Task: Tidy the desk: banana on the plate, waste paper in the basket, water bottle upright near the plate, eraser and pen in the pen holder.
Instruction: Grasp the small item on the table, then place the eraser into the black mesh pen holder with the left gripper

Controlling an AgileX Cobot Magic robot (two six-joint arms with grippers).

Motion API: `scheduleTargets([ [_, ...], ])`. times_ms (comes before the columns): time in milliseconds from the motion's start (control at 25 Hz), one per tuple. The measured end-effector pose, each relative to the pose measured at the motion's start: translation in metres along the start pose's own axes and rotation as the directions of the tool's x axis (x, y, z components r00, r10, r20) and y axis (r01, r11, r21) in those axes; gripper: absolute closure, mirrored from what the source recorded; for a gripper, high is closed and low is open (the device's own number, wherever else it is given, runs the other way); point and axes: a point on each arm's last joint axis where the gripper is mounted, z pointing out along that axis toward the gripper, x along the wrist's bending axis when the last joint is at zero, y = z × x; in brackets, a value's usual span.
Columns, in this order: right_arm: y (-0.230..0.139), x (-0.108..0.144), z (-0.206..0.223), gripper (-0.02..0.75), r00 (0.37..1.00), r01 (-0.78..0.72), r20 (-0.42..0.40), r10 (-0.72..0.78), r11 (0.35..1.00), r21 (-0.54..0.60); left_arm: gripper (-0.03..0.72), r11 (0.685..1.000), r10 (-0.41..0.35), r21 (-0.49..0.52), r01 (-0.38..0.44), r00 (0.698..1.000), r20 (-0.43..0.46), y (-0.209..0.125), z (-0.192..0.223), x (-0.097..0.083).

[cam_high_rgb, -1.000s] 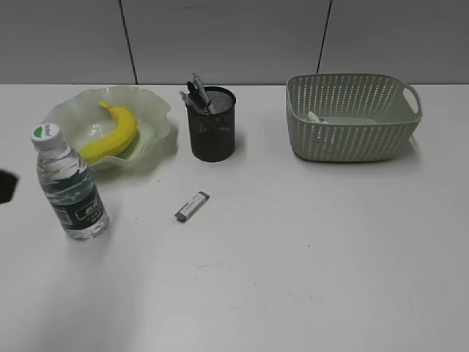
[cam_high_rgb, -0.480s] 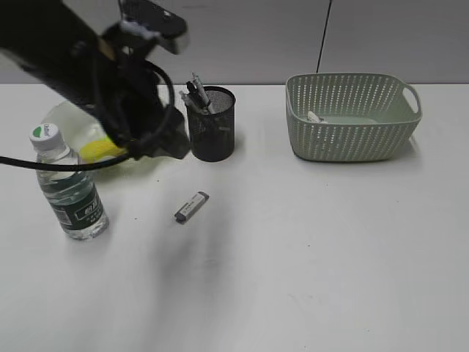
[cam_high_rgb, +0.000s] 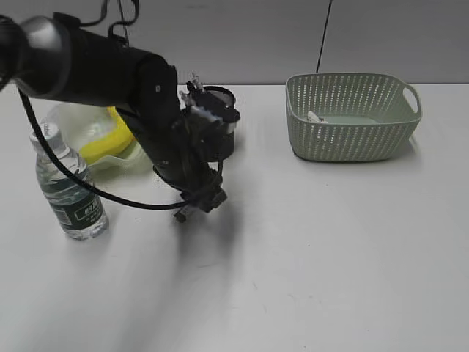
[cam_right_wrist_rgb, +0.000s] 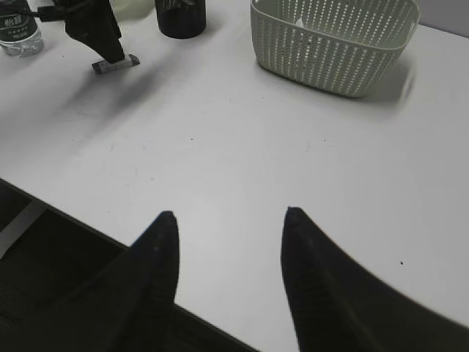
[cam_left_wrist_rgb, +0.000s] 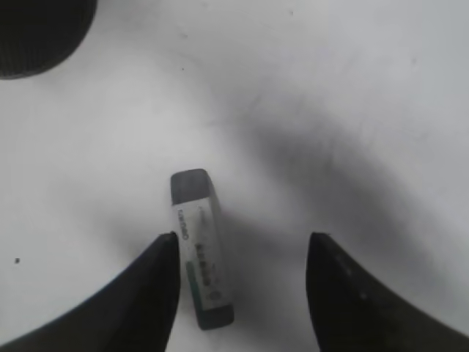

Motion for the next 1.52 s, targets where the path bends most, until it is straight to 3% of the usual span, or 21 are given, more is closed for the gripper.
scheduleTargets([
  [240,0.0,0.0,0.0,0.366,1.0,0.0,0.0,0.0,1.0,0.0,0.268,0.996,0.013,0.087,-0.008,0.999,-0.051,-0.011,0.035,0.005],
  [360,0.0,0.0,0.0,0.367,1.0,0.0,0.0,0.0,1.0,0.0,0.278,0.997,-0.01,0.074,0.015,0.997,-0.074,-0.008,0.037,0.008],
  [440,0.0,0.0,0.0,0.367,1.0,0.0,0.0,0.0,1.0,0.0,0.341,0.997,-0.029,0.071,0.034,0.997,-0.068,-0.008,0.039,0.007],
  [560,0.0,0.0,0.0,0.367,1.0,0.0,0.0,0.0,1.0,0.0,0.547,0.994,-0.078,0.072,0.08,0.996,-0.037,-0.006,0.038,0.003],
  [720,0.0,0.0,0.0,0.367,1.0,0.0,0.0,0.0,1.0,0.0,0.545,0.994,-0.089,0.063,0.09,0.996,-0.015,0.001,0.028,-0.005],
  [840,0.0,0.0,0.0,0.367,1.0,0.0,0.0,0.0,1.0,0.0,0.545,0.994,-0.086,-0.067,0.085,0.996,-0.013,0.022,-0.007,-0.008],
  [920,0.0,0.0,0.0,0.367,1.0,0.0,0.0,0.0,1.0,0.0,0.545,0.978,-0.086,-0.192,0.08,0.996,-0.023,0.037,-0.037,-0.006],
  [1040,0.0,0.0,0.0,0.367,1.0,0.0,0.0,0.0,1.0,0.0,0.545,0.913,-0.115,-0.399,0.085,0.992,-0.052,0.053,-0.075,0.009],
  [1160,0.0,0.0,0.0,0.367,1.0,0.0,0.0,0.0,1.0,0.0,0.545,0.832,-0.173,-0.545,0.105,0.982,-0.075,0.062,-0.083,0.034],
  [1240,0.0,0.0,0.0,0.367,1.0,0.0,0.0,0.0,1.0,0.0,0.545,0.799,-0.225,-0.584,0.143,0.972,-0.07,0.063,-0.075,0.05],
  [1360,0.0,0.0,0.0,0.368,1.0,0.0,0.0,0.0,1.0,0.0,0.545,0.778,-0.292,-0.592,0.212,0.956,-0.041,0.061,-0.053,0.065],
  [1520,0.0,0.0,0.0,0.368,1.0,0.0,0.0,0.0,1.0,0.0,0.509,0.794,-0.318,-0.554,0.249,0.948,-0.029,0.056,-0.027,0.069],
])
